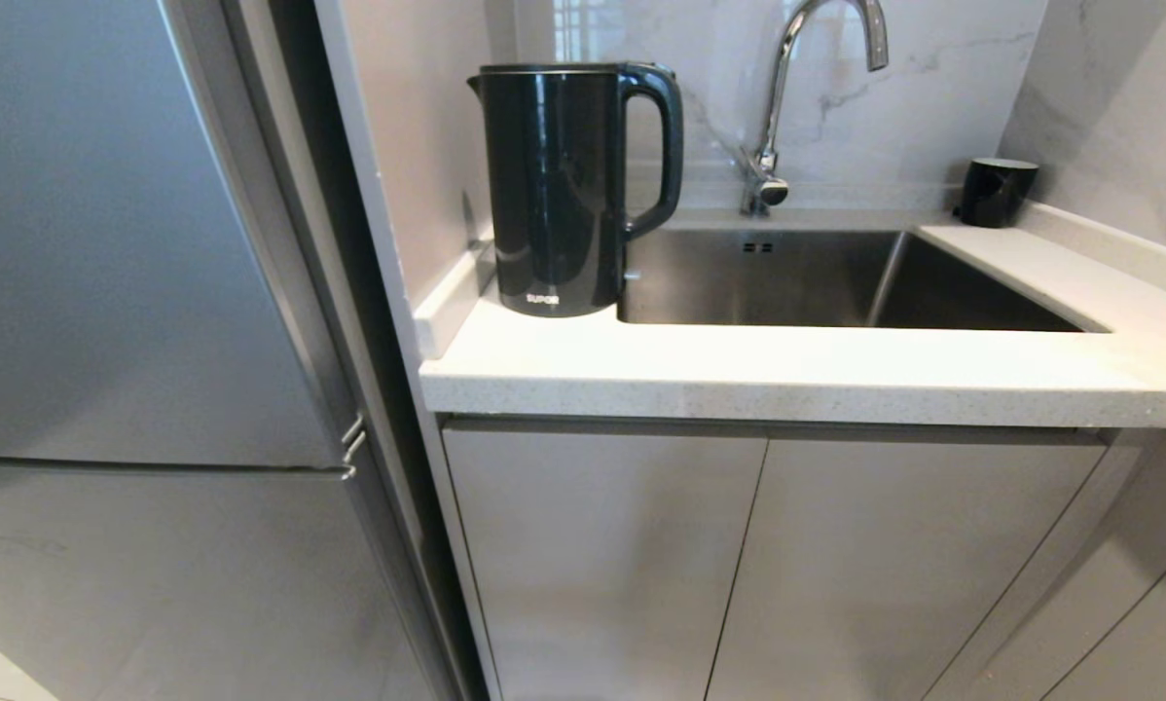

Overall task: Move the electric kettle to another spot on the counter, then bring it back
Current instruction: Grab the kettle

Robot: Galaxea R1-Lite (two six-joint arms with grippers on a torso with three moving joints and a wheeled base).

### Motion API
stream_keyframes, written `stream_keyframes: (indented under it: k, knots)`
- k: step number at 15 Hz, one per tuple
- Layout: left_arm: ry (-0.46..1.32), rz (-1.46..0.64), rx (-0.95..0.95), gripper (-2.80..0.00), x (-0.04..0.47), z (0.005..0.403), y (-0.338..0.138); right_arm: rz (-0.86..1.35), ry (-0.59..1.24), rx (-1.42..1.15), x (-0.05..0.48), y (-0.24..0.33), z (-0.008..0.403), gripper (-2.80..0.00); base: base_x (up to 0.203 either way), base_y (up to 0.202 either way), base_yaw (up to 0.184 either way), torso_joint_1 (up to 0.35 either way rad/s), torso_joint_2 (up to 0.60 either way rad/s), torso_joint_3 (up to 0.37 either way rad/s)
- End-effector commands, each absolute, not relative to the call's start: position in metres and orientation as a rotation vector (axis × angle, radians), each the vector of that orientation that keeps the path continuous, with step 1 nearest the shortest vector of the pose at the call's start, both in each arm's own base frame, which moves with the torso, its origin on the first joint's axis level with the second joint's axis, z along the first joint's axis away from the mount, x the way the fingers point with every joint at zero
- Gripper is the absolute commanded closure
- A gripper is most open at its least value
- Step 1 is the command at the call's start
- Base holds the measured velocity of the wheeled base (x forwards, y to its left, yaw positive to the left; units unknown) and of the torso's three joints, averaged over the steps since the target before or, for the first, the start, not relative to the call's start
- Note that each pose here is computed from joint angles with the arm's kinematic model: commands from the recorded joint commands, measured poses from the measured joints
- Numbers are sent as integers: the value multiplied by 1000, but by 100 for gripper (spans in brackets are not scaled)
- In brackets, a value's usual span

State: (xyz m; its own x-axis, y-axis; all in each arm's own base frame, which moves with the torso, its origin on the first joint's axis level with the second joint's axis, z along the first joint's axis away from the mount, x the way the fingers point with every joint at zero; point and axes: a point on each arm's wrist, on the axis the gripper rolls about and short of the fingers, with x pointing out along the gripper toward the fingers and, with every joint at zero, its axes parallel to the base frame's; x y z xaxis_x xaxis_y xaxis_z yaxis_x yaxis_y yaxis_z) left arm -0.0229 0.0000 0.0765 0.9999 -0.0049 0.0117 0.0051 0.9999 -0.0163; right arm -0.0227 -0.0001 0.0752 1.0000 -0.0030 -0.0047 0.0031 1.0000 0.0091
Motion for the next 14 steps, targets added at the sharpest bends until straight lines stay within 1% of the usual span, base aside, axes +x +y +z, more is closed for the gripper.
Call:
stream_keyframes:
  k: [1, 14]
  knots:
    - [-11, -2, -14, 0, -23, 76, 0, -3, 5, 9, -23, 0, 75, 0, 0, 0, 0, 0, 0, 0]
    - [-6, -6, -12, 0, -23, 76, 0, -3, 5, 8, -23, 0, 75, 0, 0, 0, 0, 0, 0, 0]
